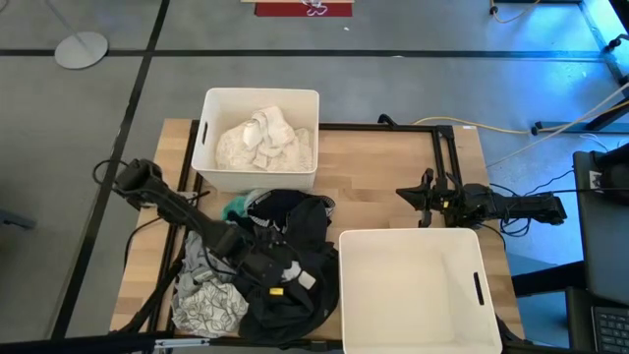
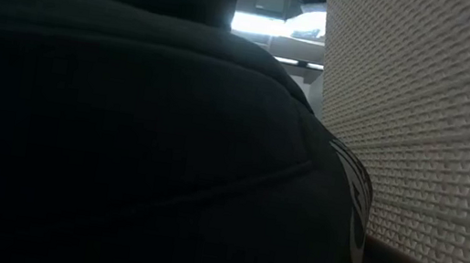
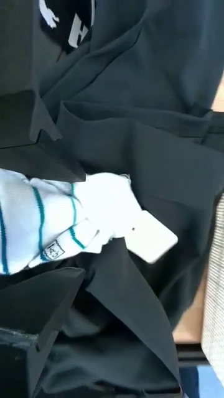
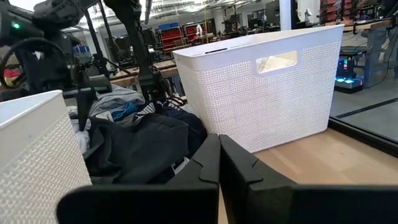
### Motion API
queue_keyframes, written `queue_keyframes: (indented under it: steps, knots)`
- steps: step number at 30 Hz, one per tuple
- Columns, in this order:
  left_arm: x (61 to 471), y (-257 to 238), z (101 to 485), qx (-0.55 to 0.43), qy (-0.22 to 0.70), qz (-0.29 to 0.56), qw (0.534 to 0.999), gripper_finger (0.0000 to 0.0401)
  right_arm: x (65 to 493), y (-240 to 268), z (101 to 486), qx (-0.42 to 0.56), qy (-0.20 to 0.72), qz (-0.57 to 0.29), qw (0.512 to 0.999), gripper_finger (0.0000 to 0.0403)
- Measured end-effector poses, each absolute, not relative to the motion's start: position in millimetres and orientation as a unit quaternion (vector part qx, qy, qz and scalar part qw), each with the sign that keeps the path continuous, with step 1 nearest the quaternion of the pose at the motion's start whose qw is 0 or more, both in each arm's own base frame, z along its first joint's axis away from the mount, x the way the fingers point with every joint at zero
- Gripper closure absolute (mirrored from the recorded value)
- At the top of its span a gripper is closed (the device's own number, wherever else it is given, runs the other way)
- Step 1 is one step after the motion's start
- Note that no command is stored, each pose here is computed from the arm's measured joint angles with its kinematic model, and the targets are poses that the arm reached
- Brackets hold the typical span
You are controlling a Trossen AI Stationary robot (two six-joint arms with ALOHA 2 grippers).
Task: Sort clothes
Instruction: Put the striped sock into the top left laundry bin
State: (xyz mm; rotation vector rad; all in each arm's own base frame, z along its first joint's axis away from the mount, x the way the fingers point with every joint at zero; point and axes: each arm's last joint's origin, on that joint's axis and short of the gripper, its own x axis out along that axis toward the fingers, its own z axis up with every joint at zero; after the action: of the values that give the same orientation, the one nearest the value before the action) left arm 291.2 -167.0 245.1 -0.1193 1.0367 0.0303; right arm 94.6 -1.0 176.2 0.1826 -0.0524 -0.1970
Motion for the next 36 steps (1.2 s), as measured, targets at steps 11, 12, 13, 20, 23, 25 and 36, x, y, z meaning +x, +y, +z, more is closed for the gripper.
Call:
queue_keyframes:
  steps: [11,12,13,20,23,25,36]
  knots:
    - [292,-167,223,-0.027,0.546,0.046,0.836,0.0176,95,-1,176,0.091,-0.025,-0.098,0.991,0.0400]
    - [292,-166,223,-0.027,0.546,0.046,0.836,0.0177,95,-1,176,0.091,-0.025,-0.098,0.991,0.0400]
    - [292,-166,222,-0.027,0.547,0.046,0.836,0.0180,95,-1,176,0.091,-0.025,-0.098,0.991,0.0400]
    - [293,-163,222,-0.029,0.550,0.046,0.833,0.0218,95,-1,176,0.091,-0.025,-0.098,0.991,0.0400]
    - [293,-163,222,-0.033,0.554,0.044,0.831,0.0241,95,-1,176,0.091,-0.025,-0.098,0.991,0.0400]
    - [293,-163,222,-0.032,0.554,0.043,0.831,0.0259,95,-1,176,0.091,-0.025,-0.098,0.991,0.0400]
    - [296,-157,222,-0.032,0.558,0.044,0.828,0.0360,95,-1,176,0.091,-0.024,-0.098,0.991,0.0400]
